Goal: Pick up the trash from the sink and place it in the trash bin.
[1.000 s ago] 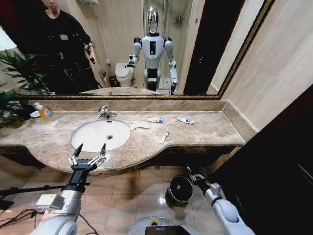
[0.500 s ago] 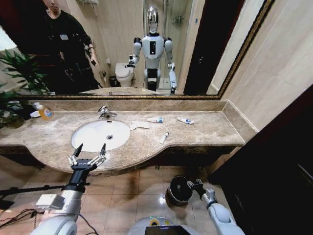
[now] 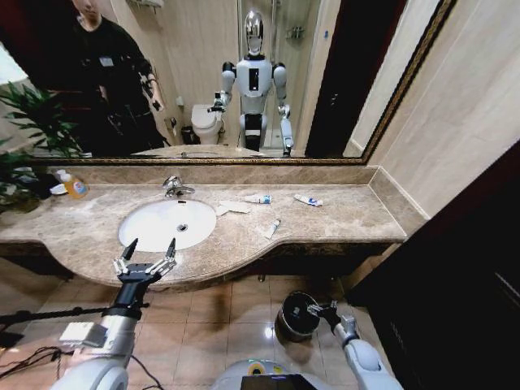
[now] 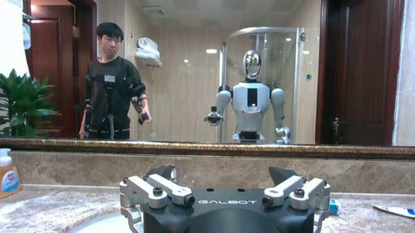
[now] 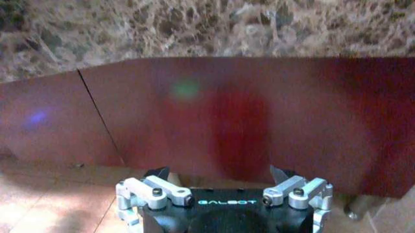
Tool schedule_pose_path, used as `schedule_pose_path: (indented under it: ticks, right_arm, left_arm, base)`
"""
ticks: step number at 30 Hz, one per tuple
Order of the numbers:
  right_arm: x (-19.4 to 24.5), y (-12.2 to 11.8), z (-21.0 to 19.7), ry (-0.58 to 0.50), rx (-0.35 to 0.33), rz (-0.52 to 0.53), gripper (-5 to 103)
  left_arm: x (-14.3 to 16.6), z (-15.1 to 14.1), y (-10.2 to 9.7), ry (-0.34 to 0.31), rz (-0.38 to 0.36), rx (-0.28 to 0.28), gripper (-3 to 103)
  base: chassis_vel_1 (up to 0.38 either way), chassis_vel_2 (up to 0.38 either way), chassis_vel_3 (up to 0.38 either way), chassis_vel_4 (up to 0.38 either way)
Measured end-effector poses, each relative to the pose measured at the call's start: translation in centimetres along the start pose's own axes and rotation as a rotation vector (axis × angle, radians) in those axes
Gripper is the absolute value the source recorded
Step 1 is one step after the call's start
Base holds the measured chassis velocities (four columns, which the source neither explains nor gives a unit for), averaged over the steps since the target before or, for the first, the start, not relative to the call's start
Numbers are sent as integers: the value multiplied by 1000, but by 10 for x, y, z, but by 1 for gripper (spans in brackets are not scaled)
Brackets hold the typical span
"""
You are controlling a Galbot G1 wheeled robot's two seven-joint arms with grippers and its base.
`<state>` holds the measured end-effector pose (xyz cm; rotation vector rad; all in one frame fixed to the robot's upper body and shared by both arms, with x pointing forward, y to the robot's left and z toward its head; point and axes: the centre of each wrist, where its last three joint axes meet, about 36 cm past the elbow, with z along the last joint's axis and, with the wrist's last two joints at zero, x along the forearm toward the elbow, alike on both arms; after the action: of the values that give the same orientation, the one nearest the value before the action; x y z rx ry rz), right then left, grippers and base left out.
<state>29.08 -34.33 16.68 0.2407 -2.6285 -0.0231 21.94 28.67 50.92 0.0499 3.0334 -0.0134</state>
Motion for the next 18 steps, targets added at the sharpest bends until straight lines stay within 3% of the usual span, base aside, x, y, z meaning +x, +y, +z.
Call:
schedule_pose_path:
  ticks: [12, 18]
  right_arm:
    - [-3, 4, 17, 63, -30, 8, 100]
    - [6, 6, 1, 9, -36, 7, 100]
  left_arm:
    - [0, 0, 0, 0, 0, 0, 100]
    - [0, 0, 0, 0, 0, 0, 100]
  base:
    - [0, 0, 0, 0]
    - [0, 0, 0, 0]
